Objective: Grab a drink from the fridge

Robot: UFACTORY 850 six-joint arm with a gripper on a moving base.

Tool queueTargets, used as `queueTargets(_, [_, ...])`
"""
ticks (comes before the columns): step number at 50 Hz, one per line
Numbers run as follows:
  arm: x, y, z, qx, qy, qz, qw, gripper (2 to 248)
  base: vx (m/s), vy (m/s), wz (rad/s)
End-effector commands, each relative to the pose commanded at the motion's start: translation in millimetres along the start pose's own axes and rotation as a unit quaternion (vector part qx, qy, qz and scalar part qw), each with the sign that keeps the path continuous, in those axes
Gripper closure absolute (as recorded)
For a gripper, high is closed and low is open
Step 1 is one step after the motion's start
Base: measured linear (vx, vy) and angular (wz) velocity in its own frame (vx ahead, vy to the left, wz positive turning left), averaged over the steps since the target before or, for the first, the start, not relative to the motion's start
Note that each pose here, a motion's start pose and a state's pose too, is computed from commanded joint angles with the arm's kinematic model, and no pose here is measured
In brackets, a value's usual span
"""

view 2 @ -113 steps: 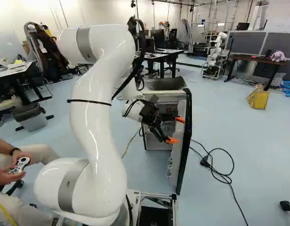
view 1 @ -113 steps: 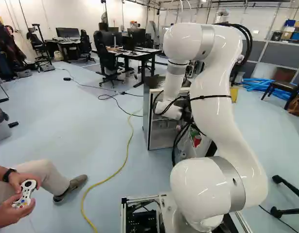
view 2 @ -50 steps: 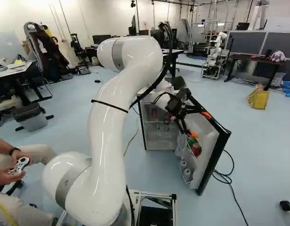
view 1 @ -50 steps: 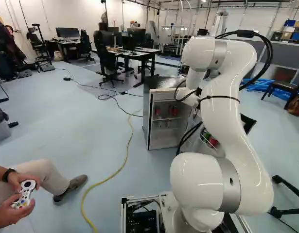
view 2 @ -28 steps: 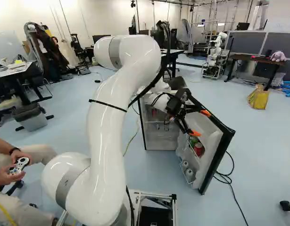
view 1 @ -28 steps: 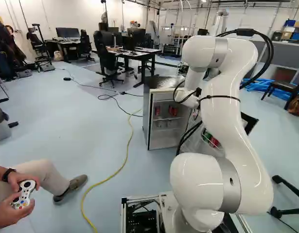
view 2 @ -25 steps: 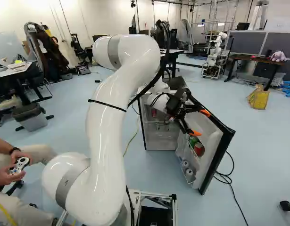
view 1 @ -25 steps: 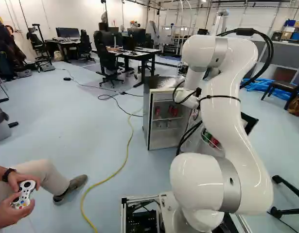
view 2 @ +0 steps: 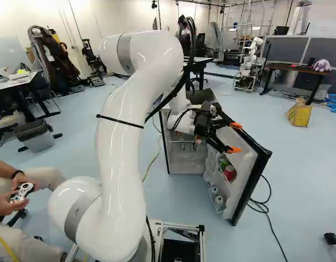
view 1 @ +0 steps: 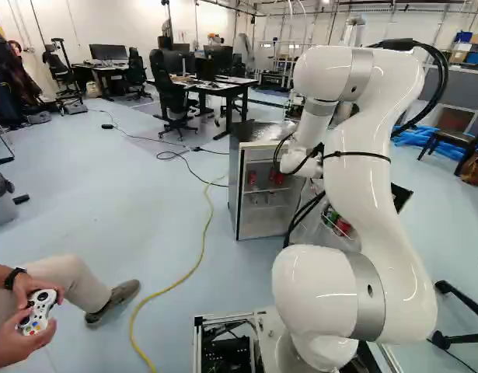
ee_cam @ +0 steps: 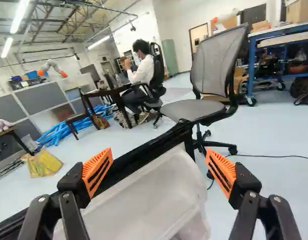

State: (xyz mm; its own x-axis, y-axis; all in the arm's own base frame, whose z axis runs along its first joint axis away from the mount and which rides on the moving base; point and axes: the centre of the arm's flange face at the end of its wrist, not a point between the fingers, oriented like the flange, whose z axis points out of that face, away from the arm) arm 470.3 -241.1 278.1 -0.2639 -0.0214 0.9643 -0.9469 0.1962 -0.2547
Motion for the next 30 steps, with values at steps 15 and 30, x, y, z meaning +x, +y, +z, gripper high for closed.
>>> queueTargets(15, [8.2,13.4,1.6,0.071,-0.002,-0.026,0.9972,3,0.000,0.000,0.000])
queueTargets(30, [17.9,31.7,-7.0,0.147,-0.009,-0.053,0.9876,3,0.000,0.000,0.000])
